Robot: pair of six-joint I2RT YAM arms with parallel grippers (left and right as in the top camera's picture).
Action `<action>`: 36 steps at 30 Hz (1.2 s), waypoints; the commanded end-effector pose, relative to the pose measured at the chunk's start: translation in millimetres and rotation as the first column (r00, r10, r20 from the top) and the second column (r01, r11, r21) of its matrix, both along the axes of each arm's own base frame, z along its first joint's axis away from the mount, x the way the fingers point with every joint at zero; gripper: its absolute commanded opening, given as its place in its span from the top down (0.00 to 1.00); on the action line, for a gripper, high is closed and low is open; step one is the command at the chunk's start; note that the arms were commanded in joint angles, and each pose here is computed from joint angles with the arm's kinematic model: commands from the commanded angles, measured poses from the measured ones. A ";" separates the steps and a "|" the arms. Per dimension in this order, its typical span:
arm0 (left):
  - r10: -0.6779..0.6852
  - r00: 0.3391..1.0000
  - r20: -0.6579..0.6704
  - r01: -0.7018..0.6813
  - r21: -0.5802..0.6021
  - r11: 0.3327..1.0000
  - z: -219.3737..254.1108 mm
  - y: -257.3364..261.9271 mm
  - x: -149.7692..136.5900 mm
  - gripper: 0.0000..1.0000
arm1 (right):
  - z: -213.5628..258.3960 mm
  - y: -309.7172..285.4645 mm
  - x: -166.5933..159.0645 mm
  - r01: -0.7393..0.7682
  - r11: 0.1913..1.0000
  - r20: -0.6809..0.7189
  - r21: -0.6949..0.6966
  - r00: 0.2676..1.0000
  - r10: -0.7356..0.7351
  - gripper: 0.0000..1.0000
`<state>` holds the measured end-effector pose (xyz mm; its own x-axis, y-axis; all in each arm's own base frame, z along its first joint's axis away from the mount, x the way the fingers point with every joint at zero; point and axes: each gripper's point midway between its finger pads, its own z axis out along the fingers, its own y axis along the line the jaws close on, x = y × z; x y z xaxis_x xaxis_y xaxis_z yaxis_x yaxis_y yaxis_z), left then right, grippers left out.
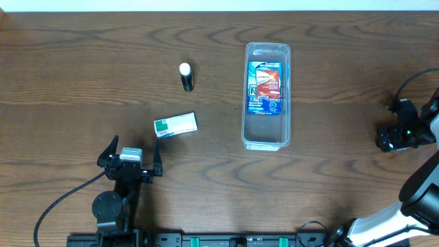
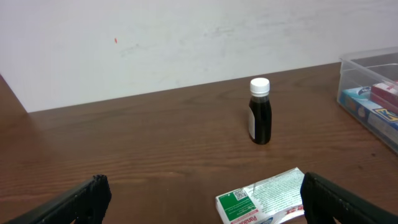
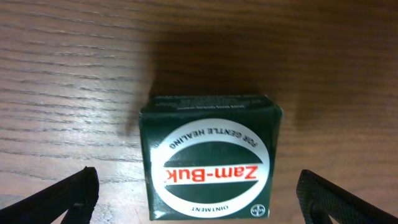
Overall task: Pack container
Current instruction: 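Lower the right gripper around the green Zam-Buk tin and close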
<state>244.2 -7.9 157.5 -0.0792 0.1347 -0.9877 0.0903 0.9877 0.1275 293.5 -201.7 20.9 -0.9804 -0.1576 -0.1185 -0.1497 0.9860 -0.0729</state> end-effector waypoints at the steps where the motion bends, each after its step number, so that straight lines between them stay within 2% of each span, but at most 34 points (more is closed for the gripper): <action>1: -0.013 0.999 -0.042 0.013 -0.010 1.000 -15.3 -2.1 -0.4 0.02 | -1.3 5.5 2.9 -0.066 0.998 0.012 0.018 0.998 0.066 0.01; 7: -0.013 0.999 -0.042 0.013 -0.010 1.000 -15.3 -2.1 -0.4 0.02 | -1.2 5.3 3.1 -0.106 0.994 0.011 0.012 0.994 0.106 0.01; 36: -0.013 0.999 -0.042 0.013 -0.010 1.000 -15.3 -2.1 -0.4 0.02 | -18.5 10.9 -4.8 -0.103 0.994 -0.008 0.034 0.995 0.103 0.01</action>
<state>244.2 -7.9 157.6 -0.0789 0.1348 -0.9877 0.0899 0.9877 0.1276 294.2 -198.2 13.6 -0.9622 -0.2393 -0.1298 -0.2314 0.9701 -0.0730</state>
